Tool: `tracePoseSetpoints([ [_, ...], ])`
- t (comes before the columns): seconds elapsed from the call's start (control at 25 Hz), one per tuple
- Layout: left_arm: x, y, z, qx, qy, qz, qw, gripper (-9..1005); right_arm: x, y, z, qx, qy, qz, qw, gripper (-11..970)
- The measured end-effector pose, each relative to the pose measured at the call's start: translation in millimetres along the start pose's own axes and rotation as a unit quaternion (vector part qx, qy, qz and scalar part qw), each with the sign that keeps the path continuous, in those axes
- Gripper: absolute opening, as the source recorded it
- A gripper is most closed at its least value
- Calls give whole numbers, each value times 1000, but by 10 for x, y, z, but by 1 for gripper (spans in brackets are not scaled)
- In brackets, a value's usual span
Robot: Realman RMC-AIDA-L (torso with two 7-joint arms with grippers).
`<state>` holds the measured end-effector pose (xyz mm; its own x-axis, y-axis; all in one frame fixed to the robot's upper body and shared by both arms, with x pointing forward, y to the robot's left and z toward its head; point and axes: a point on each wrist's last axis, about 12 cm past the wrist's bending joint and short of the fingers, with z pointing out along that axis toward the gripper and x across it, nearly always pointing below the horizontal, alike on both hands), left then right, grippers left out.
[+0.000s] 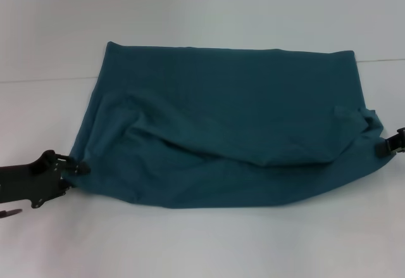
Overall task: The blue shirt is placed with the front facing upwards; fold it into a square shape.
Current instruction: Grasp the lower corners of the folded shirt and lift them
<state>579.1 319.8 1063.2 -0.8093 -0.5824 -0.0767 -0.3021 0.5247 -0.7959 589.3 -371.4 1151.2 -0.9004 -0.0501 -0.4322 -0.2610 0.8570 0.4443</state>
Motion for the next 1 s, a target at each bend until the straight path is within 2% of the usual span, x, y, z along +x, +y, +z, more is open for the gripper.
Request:
tracePoseSetpoints([
  [0.36,24,16,-7,2,5,20,1000,76,6,-4,0,0,0,3,1000,15],
  [0.6,61,-49,-64,17,40,67,997,76,49,28,-15,-16,15,3,1000,14],
  [0.8,92,-135,-173,16,84,112,990,76,107,48,-89,-27,31,-1,999,14],
  [1.0,172,-172,-259,14,131,137,982,75,198,85,-175,-41,53,-5,998,14],
])
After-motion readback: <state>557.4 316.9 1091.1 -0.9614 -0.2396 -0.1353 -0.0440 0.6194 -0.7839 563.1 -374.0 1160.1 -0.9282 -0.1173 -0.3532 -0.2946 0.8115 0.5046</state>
